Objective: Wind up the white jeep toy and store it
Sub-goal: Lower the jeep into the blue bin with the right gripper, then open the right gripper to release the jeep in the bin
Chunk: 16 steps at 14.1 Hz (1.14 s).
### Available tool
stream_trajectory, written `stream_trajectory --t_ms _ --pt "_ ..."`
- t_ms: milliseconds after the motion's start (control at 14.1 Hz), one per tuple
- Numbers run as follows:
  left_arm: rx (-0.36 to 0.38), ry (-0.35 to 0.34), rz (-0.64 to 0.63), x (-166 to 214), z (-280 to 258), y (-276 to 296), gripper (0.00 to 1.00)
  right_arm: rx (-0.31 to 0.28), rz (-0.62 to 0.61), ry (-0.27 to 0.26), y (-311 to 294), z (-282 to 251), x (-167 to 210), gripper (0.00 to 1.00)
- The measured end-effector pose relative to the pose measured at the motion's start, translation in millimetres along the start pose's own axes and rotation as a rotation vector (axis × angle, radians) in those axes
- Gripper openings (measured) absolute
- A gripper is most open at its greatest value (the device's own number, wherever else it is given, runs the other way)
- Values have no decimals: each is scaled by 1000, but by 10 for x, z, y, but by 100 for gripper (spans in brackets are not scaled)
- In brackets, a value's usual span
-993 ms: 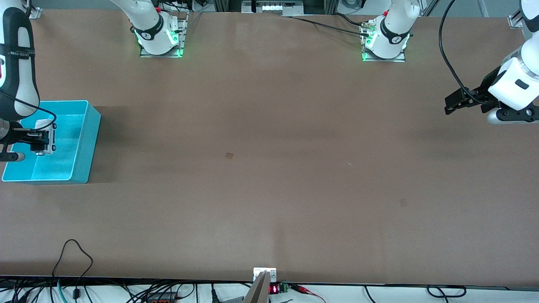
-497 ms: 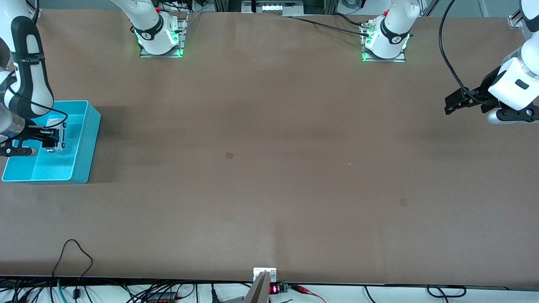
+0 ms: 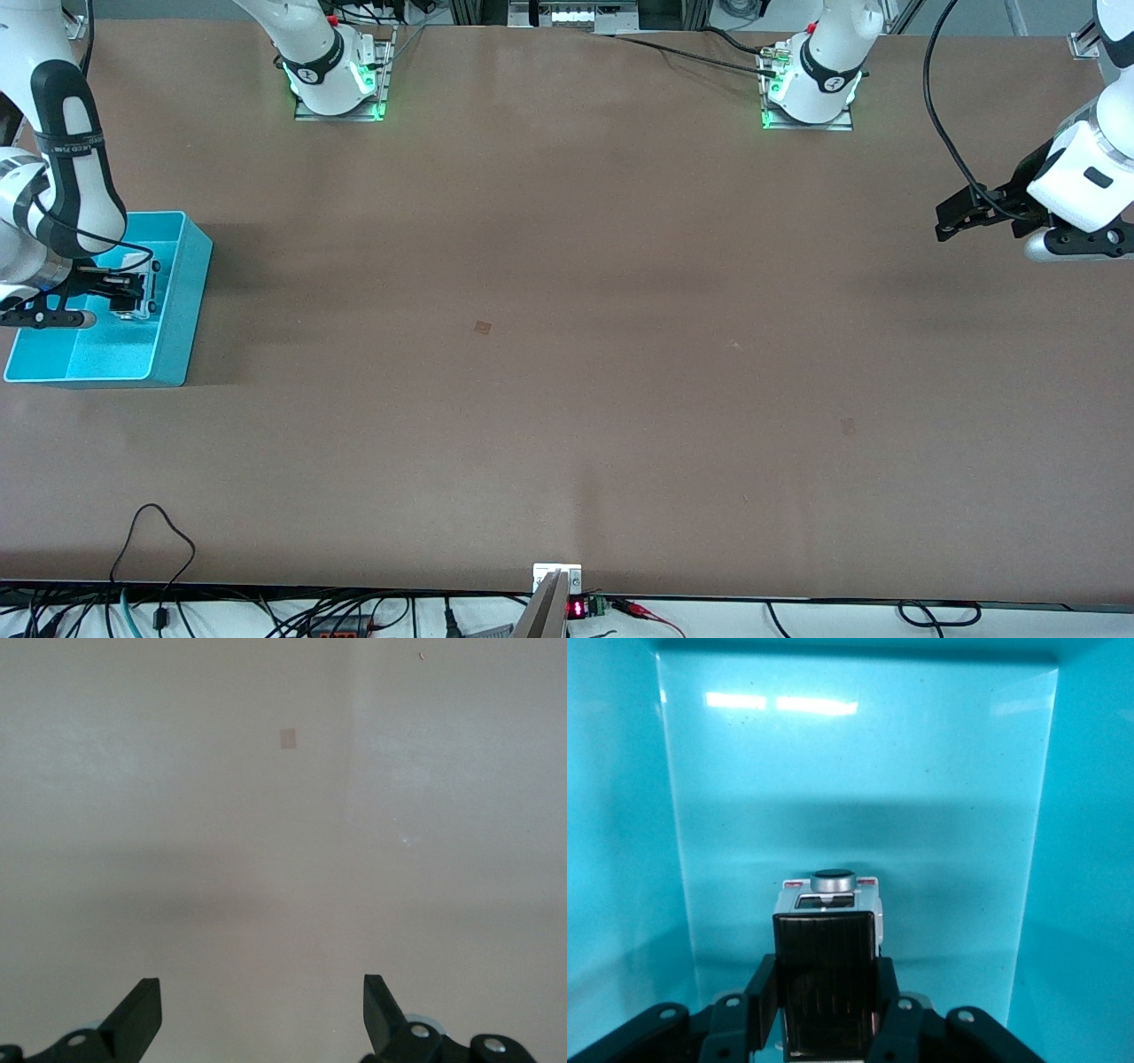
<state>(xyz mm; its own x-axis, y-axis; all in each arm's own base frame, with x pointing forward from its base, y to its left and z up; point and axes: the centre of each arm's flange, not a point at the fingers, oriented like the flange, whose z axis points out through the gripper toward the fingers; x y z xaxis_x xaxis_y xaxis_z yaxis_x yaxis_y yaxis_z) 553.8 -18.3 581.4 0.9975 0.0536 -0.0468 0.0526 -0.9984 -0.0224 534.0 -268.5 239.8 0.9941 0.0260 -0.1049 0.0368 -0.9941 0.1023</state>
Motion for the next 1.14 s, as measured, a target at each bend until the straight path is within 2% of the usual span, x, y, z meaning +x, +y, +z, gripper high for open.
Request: stream_trajectory --t_ms 355,497,639,780,922,1135 --pt "0 0 0 0 0 0 100 8 -8 -6 37 139 -25 47" --pt "0 0 0 0 0 0 100 7 -14 0 9 124 -1 59" --pt "0 0 0 0 0 0 100 5 -19 13 -8 64 30 79" --pt "0 0 0 0 0 0 100 0 -34 49 -63 -124 112 99" --pt "0 0 0 0 0 0 100 -4 -57 104 -178 -443 211 100" --pt "0 0 0 0 0 1 100 7 -127 159 -389 -885 278 100"
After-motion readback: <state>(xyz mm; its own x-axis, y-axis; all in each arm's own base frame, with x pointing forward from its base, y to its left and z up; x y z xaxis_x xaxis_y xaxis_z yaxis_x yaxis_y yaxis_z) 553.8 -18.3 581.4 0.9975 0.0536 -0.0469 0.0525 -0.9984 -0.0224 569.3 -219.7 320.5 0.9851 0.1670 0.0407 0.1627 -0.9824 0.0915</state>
